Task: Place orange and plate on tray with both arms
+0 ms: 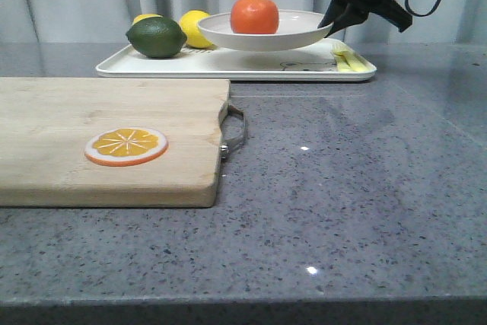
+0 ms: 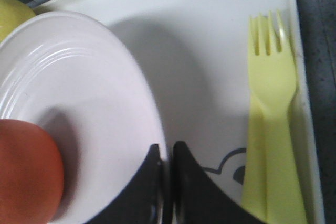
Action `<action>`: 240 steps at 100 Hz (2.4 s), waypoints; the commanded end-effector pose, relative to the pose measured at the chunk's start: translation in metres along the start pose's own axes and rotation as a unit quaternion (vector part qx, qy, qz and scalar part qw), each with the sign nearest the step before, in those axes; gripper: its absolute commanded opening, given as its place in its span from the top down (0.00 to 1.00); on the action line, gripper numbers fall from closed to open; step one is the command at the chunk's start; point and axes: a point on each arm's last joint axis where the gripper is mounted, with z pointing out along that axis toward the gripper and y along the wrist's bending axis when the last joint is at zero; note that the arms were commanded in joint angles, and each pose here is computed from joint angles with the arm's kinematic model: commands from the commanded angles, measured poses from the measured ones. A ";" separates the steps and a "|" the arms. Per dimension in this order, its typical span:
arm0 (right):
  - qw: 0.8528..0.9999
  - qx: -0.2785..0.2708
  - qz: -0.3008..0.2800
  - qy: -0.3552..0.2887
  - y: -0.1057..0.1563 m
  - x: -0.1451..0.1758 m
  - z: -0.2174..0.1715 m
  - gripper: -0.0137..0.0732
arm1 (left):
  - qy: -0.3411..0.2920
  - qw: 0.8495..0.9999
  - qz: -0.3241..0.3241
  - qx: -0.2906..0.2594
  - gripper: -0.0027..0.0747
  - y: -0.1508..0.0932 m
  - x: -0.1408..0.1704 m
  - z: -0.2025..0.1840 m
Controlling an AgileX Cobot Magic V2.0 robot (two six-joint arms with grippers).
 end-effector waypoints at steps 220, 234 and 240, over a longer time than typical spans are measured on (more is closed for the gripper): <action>0.975 -0.038 -0.161 -0.147 0.081 -0.038 -0.174 0.31 | -0.022 1.000 -0.004 -0.016 0.21 0.003 -0.011 -0.001; 0.964 -0.009 -0.199 -0.174 0.090 -0.032 -0.216 0.31 | -0.022 1.000 -0.004 -0.016 0.21 0.003 -0.011 -0.001; 0.959 0.001 -0.211 -0.187 0.093 -0.027 -0.236 0.31 | -0.022 1.000 -0.004 -0.016 0.21 0.003 -0.011 -0.001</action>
